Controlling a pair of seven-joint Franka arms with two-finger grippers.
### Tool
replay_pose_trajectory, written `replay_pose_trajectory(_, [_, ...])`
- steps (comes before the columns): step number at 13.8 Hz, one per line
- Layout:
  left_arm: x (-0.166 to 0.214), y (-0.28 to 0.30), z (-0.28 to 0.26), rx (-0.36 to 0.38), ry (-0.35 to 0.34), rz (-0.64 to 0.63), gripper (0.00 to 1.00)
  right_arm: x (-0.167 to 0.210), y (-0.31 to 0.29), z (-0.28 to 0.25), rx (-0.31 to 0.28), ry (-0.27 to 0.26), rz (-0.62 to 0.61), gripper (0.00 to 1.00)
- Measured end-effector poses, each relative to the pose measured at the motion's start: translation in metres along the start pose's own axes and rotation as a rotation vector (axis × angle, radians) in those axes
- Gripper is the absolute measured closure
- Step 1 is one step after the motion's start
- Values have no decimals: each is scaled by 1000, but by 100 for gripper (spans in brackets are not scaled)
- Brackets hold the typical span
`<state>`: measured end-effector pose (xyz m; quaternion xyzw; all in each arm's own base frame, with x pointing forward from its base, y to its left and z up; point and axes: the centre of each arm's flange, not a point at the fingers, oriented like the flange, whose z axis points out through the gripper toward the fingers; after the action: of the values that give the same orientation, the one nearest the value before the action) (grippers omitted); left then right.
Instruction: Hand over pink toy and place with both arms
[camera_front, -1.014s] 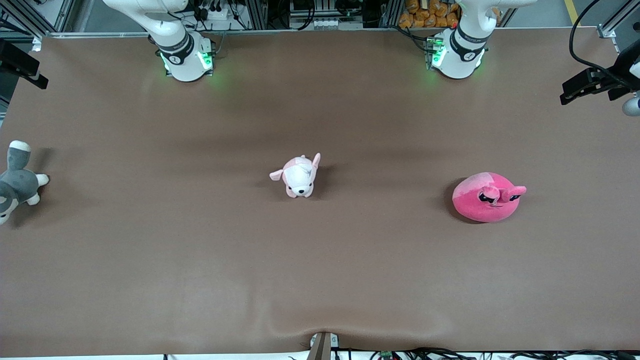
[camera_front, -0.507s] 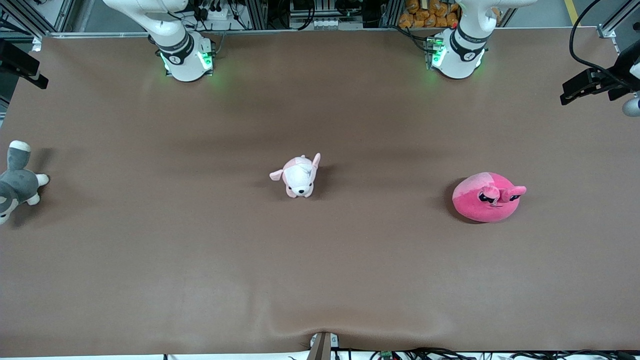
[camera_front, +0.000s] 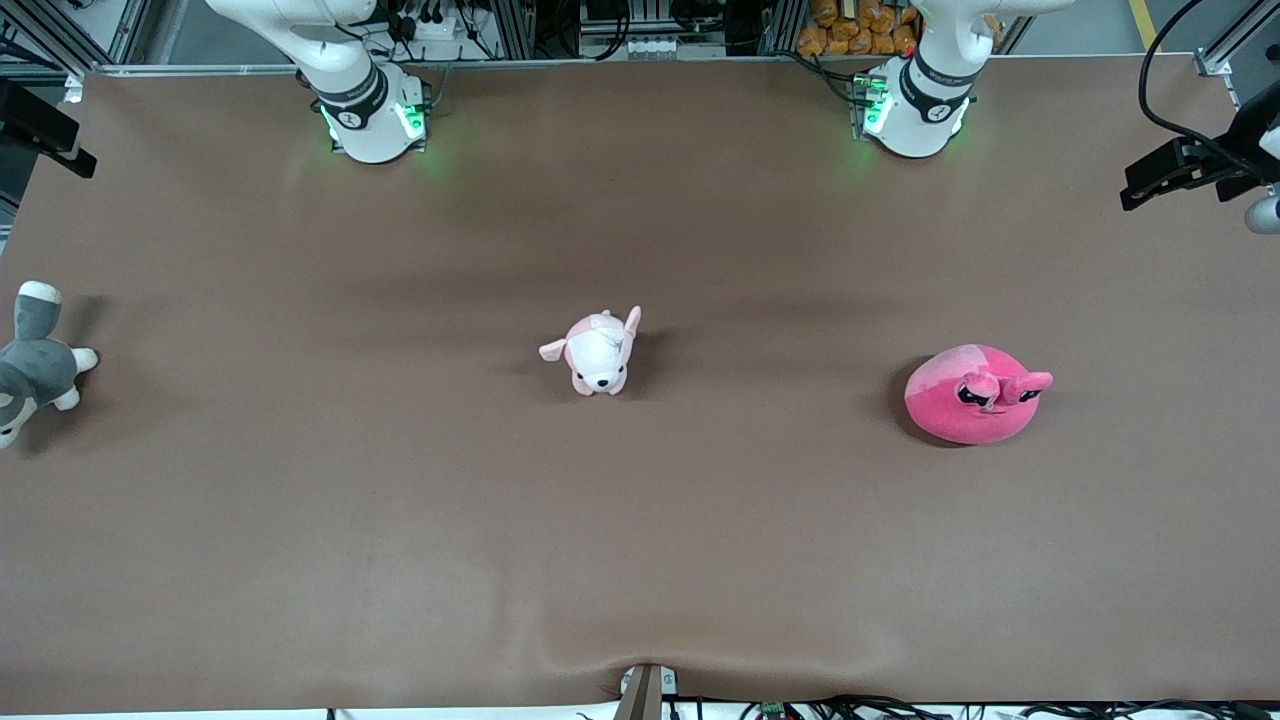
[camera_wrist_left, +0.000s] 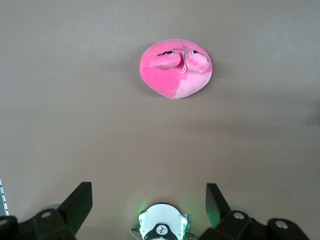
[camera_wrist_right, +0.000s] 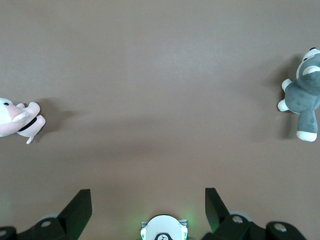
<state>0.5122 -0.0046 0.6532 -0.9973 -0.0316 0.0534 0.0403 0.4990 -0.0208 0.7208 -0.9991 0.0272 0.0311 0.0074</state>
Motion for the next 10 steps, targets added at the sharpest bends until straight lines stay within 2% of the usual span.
replay_pose_trajectory(10, [1, -2, 5, 0, -9, -9, 0, 0, 0, 0, 0, 0, -1, 0])
